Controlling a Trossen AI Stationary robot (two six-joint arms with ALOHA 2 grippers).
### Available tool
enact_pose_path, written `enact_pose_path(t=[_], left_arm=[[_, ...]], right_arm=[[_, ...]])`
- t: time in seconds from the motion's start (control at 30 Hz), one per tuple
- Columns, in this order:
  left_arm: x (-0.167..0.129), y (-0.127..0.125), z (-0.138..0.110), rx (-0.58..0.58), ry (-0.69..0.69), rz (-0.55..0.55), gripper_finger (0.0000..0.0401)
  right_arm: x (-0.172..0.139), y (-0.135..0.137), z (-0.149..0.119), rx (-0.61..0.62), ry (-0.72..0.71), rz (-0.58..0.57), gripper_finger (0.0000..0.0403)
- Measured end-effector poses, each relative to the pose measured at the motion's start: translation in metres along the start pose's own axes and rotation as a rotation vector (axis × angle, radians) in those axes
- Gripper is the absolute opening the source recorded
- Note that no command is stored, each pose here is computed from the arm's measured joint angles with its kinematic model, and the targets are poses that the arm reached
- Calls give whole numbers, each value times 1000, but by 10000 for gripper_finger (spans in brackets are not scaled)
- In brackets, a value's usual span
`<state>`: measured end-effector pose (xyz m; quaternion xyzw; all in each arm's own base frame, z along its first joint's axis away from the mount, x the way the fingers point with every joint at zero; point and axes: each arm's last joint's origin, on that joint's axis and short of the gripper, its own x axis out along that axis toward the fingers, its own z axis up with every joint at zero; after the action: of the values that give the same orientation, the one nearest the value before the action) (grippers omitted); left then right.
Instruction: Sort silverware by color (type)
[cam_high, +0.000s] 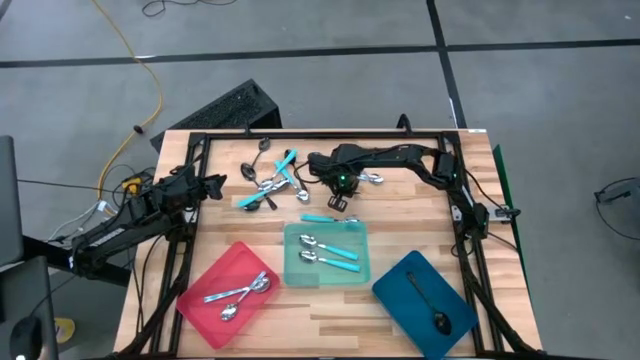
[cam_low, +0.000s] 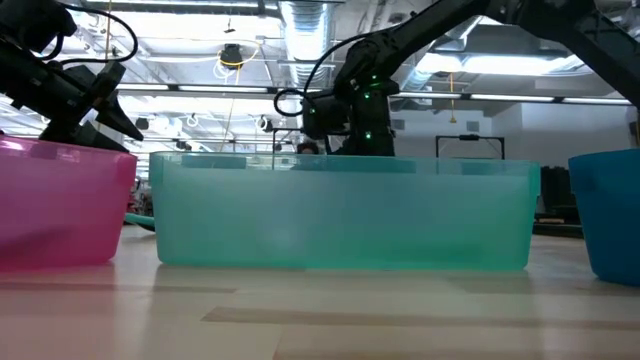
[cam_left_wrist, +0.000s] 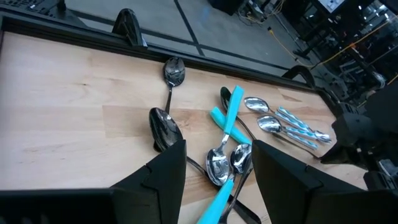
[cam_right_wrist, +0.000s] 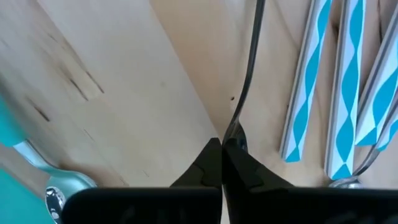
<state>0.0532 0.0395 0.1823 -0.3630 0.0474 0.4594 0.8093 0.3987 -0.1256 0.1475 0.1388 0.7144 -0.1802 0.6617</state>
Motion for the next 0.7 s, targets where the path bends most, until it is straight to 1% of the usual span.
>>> enact_pose_path(t=[0.17, 0.3, 0.7], left_arm=[[0, 0, 0, 0, -1, 0, 167], [0, 0, 0, 0, -1, 0, 167], [0, 0, 0, 7, 0, 0, 167]], right_arm=[[-13, 3, 4, -10, 0, 5, 18], [-26, 4, 9, -6, -27, 28, 18], [-66, 9, 9, -9, -35, 19, 18]])
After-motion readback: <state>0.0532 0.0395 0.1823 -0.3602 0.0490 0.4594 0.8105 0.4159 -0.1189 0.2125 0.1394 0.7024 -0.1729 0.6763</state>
